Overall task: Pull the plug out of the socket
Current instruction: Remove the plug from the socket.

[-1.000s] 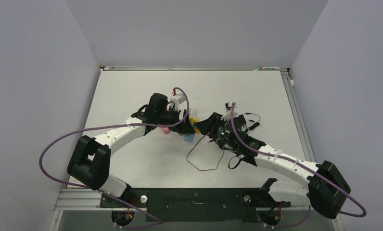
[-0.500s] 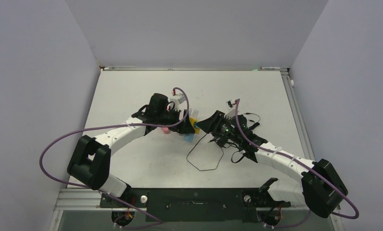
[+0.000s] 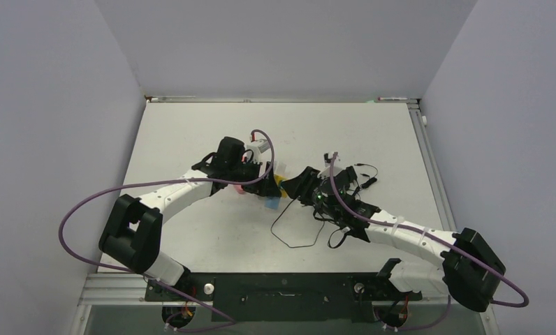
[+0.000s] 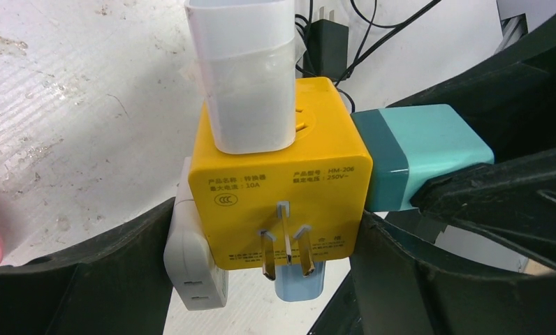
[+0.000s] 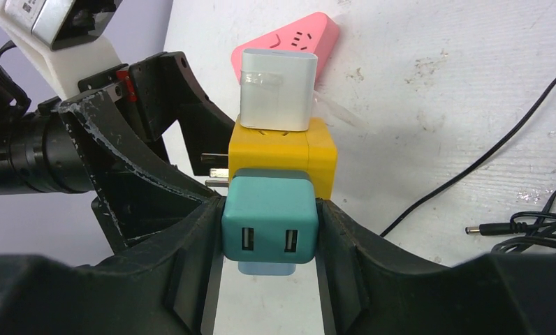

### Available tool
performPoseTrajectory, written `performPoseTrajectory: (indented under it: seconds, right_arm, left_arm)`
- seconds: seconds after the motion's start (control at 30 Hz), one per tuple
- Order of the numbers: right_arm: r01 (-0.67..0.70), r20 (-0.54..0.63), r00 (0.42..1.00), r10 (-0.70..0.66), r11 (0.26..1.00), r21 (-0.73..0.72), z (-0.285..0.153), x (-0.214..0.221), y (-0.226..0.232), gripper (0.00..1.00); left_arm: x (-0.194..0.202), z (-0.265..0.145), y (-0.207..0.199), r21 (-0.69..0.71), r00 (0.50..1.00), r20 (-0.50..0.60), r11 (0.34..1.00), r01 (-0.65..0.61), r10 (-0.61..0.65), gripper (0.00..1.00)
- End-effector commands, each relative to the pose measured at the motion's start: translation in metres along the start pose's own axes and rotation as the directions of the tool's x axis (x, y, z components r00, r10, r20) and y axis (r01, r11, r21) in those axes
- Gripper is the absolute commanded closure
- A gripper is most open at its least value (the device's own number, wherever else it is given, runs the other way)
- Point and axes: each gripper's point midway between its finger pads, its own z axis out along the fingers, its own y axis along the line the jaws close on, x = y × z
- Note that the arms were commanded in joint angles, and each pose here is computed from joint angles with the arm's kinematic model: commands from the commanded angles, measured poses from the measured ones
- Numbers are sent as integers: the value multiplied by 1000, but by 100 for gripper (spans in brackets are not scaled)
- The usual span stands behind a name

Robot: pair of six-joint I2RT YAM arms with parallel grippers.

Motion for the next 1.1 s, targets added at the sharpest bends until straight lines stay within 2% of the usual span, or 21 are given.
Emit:
performPoseTrajectory:
  seconds: [0.0, 0.37, 0.7, 1.07]
  right_arm:
    - [-10, 152, 988, 5, 1000, 27, -6, -28, 24, 95]
    - [-33, 228, 974, 9, 994, 100, -18, -11, 35, 95]
    - [-13, 222, 975, -12, 993, 114, -18, -2, 46, 95]
    - [-65, 236, 970, 55, 997, 35, -23, -33, 28, 95]
  left_arm:
    - [-26, -7, -8, 32, 997, 68, 999, -33, 31, 100]
    - [-30, -10, -4, 36, 997, 80, 999, -8, 5, 100]
    - [-31, -10, -4, 41, 997, 83, 999, -4, 1, 100]
    - [-31, -10, -4, 45, 996, 84, 999, -7, 3, 100]
